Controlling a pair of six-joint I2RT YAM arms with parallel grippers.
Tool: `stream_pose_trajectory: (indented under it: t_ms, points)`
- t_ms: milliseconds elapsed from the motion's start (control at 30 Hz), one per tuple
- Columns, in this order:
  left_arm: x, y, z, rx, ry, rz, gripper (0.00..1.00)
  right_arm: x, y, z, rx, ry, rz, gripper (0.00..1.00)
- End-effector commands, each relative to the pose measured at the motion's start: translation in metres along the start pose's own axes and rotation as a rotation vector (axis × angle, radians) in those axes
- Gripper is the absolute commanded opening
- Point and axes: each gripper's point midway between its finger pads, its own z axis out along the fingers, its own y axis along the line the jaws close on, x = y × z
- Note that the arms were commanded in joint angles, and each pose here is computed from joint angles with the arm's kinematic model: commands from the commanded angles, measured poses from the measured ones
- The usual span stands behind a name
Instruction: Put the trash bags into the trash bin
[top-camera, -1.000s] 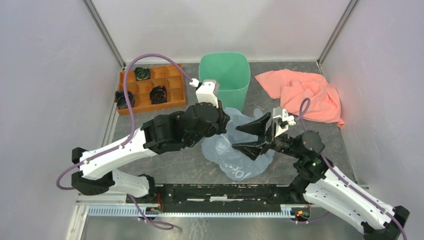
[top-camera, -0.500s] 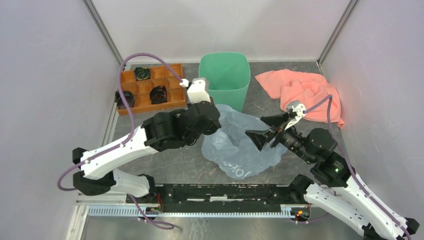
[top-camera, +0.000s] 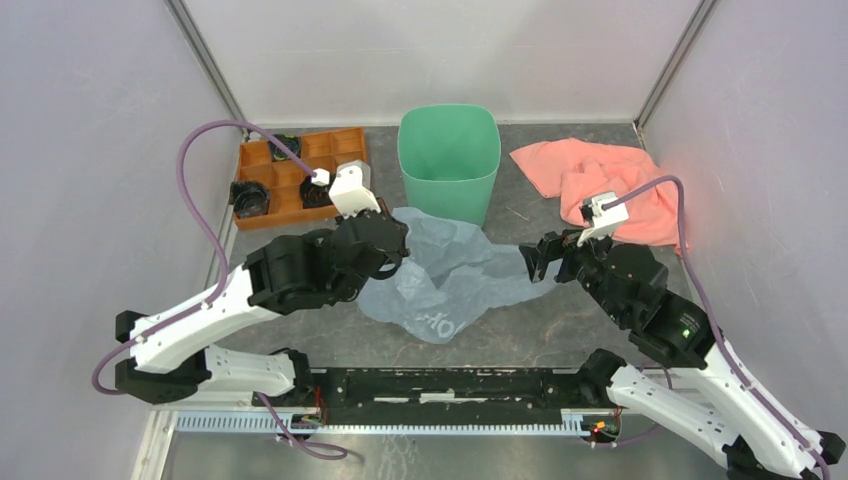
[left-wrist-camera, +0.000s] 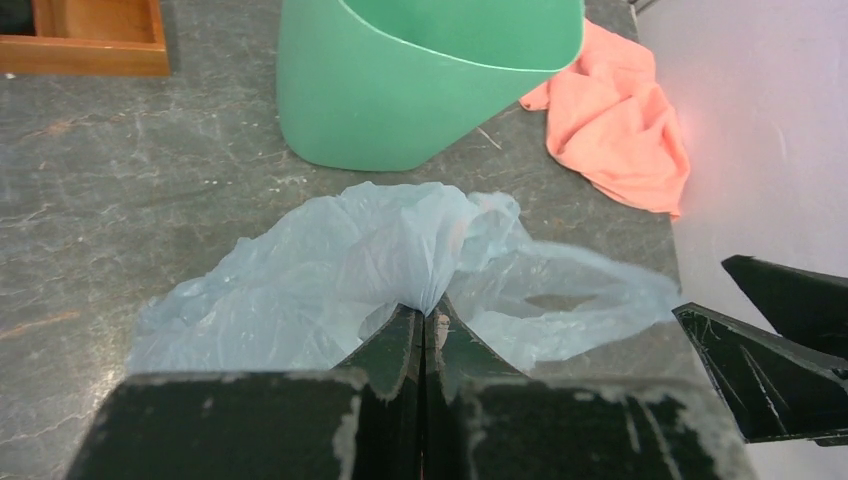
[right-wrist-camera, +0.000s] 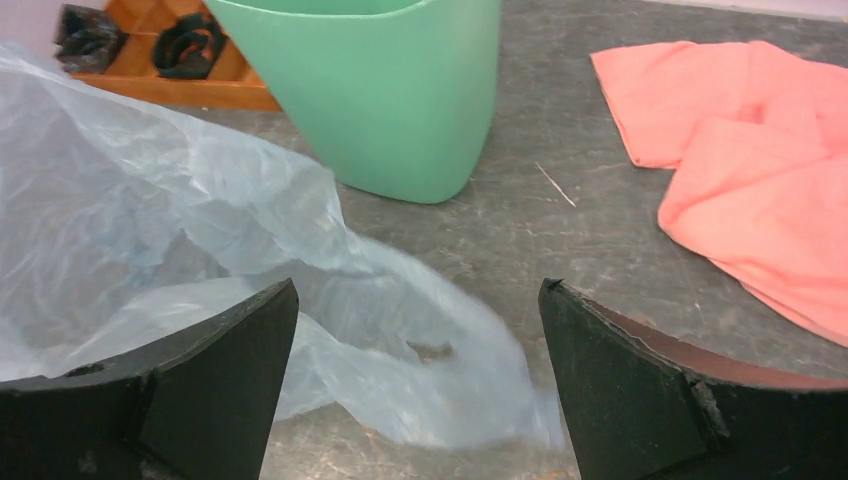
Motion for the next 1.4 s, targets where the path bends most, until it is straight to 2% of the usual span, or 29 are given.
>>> stream_pose_trajectory:
  t_ms: [0,133,200,267,433,500,633,767,833,933,1067,1100,1167,1367]
  points:
    - [-0.010,0.019,-0.003,-0.057,-0.055,-0.066,0.02,0.024,-0.021,0.006,0.114,0.066,-0.020,0.98]
    - [-0.013,0.033,-0.007,-0.080,-0.081,-0.090,0.02,0.068,0.014,0.025,-0.073,0.104,0.058,0.98]
    - [-0.014,0.036,-0.008,-0.080,-0.087,-0.099,0.02,0.080,0.026,0.035,-0.154,0.066,0.078,0.98]
    - [-0.014,0.036,-0.009,-0.074,-0.087,-0.100,0.02,0.080,0.032,0.041,-0.201,-0.013,0.102,0.98]
    - [-0.012,0.037,-0.010,-0.062,-0.075,-0.091,0.02,0.053,0.016,0.060,-0.129,-0.133,0.160,0.98]
    - [-0.010,0.037,-0.011,-0.053,-0.069,-0.095,0.02,0.048,0.006,0.072,-0.100,-0.141,0.197,0.98]
    - [-0.006,0.039,-0.013,-0.029,-0.054,-0.097,0.02,0.045,-0.003,0.091,-0.195,-0.170,0.297,0.98]
    - [-0.003,0.038,-0.015,0.000,-0.043,-0.098,0.02,0.053,-0.020,0.110,-0.193,-0.146,0.345,0.98]
    - [-0.002,0.035,-0.015,0.024,-0.039,-0.095,0.02,0.046,-0.010,0.113,-0.306,-0.195,0.330,0.98]
    - [-0.002,0.029,-0.015,0.054,-0.032,-0.085,0.02,0.046,0.008,0.129,-0.436,-0.151,0.298,0.98]
    - [-0.003,0.026,-0.017,0.066,-0.027,-0.075,0.02,0.037,0.025,0.129,-0.570,-0.194,0.303,0.95]
    - [-0.002,0.026,-0.017,0.070,-0.026,-0.075,0.02,0.038,0.027,0.131,-0.585,-0.190,0.313,0.93]
    - [-0.002,0.024,-0.017,0.079,-0.025,-0.075,0.02,0.041,0.027,0.138,-0.587,-0.171,0.319,0.81]
    - [-0.001,0.010,-0.013,0.114,-0.022,-0.059,0.02,0.043,0.039,0.125,-0.664,-0.172,0.259,0.23]
